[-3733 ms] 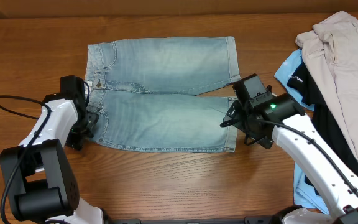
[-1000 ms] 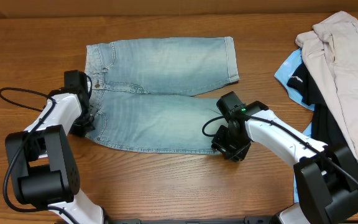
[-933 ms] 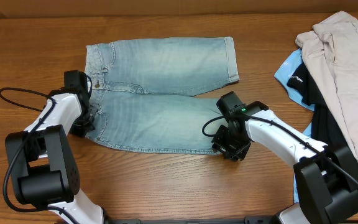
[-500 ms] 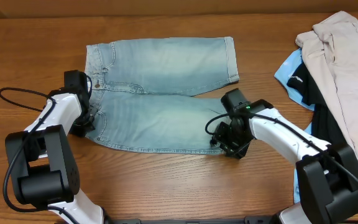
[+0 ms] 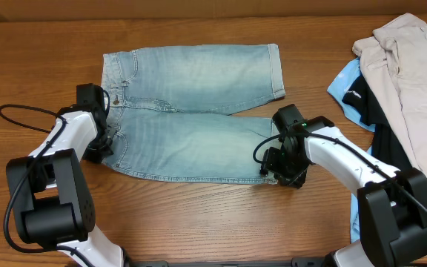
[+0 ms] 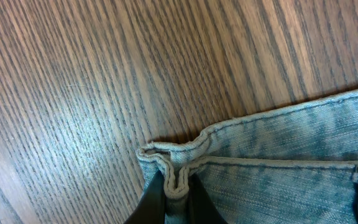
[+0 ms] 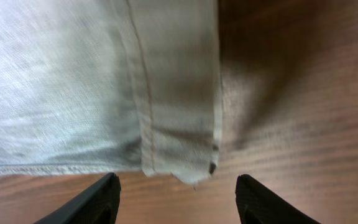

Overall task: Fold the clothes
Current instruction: 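Lift the shorts with both grippers and fold the front edge toward the back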

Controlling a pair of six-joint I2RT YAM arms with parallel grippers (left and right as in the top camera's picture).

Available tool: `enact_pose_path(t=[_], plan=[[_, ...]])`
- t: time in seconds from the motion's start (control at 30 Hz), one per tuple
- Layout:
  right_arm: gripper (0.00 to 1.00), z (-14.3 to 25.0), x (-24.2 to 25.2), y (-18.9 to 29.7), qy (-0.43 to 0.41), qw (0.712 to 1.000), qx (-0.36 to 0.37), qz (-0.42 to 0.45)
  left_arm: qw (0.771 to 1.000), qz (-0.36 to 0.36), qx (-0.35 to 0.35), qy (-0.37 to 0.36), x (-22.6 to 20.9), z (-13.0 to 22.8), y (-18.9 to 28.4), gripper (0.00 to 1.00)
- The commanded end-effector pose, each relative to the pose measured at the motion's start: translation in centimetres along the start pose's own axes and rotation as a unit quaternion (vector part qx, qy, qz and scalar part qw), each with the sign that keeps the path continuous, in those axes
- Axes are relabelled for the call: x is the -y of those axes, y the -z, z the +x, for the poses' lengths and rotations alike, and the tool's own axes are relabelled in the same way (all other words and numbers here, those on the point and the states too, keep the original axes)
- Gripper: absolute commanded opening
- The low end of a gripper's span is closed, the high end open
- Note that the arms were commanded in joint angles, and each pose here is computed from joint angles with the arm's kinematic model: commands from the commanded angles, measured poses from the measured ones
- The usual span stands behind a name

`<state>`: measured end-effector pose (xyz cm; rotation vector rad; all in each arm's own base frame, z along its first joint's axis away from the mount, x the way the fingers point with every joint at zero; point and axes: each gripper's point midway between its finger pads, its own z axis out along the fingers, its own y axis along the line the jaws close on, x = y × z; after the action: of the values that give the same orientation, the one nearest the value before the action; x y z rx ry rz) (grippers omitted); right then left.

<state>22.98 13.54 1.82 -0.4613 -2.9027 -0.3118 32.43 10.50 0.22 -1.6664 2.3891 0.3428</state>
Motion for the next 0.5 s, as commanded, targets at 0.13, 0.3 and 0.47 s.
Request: enact_pose_path(t=[0.13, 0.3, 0.47], plan=[[0.63, 0.0, -0.9, -1.1, 0.042, 0.999, 0.02, 0.008, 0.997, -0.046, -0.063, -0.012, -2.3, 3.3, -3.3, 0.07], [0.56, 0.6, 0.5, -1.9, 0.027, 0.999, 0.017, 0.032, 0.997, -0.048, -0.066, -0.014, -2.4, 3.5, -3.3, 0.07], [0.32, 1.2, 1.3, -2.5, 0.021, 0.999, 0.008, 0.04, 0.995, -0.065, -0.076, -0.019, -3.3, 3.9, -3.1, 0.05]])
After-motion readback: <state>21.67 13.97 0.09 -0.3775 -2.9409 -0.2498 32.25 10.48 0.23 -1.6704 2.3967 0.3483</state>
